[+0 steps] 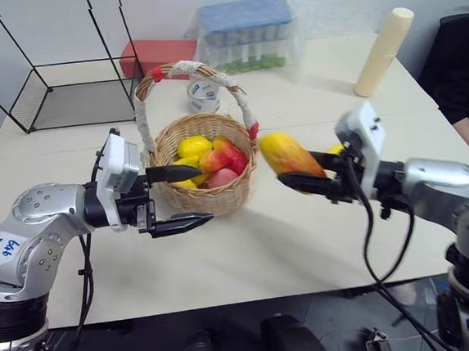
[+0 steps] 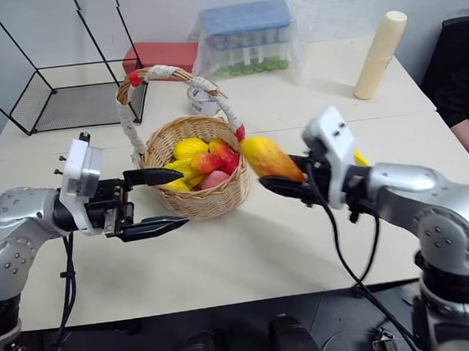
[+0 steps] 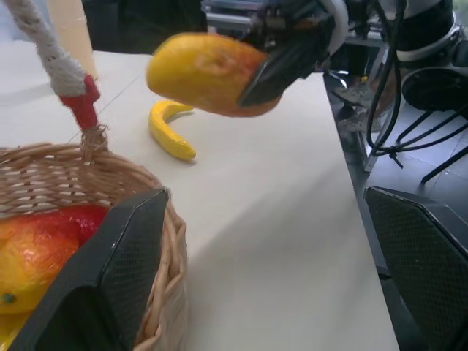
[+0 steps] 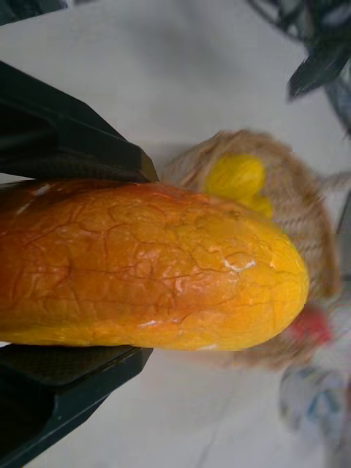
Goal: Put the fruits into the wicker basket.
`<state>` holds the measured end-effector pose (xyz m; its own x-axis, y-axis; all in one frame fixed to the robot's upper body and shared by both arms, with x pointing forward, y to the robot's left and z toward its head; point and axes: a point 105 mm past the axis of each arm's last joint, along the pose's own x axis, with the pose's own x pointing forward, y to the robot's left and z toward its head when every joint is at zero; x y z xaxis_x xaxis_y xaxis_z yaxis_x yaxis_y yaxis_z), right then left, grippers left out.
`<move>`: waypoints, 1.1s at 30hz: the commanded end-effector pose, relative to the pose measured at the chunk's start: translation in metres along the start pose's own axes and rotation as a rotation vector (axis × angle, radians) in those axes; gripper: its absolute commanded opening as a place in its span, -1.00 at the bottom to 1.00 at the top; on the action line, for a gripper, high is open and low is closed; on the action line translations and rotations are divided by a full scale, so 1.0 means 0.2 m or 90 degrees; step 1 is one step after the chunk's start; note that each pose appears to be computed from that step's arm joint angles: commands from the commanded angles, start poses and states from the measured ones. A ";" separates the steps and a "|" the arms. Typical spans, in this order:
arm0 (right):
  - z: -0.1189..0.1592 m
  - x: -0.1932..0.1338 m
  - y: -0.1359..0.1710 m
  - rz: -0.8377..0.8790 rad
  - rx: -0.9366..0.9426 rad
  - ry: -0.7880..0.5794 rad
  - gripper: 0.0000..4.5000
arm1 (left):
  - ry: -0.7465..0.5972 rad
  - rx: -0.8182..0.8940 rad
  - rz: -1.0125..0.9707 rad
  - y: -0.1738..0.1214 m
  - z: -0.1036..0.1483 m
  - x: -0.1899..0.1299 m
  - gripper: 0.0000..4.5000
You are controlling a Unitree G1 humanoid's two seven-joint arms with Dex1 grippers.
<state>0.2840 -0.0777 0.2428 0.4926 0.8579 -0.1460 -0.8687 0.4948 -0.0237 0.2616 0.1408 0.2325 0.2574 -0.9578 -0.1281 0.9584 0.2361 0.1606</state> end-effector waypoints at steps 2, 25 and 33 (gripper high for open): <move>0.11 0.23 0.02 0.028 -0.016 -0.026 -0.03 | 0.018 0.027 0.078 0.05 0.02 -0.13 1.00; 0.04 -0.10 0.01 -0.059 0.033 -0.063 0.96 | -0.015 0.061 0.028 0.05 0.07 0.00 1.00; -0.25 -0.51 -0.52 -0.534 0.219 -0.020 0.96 | -0.056 0.079 -0.076 -0.02 0.13 0.15 1.00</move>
<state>0.3141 -0.1965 0.2180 0.9221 0.3485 -0.1682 -0.3224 0.9323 0.1641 0.2672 0.1123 0.2457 0.1603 -0.9840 -0.0782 0.9634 0.1387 0.2294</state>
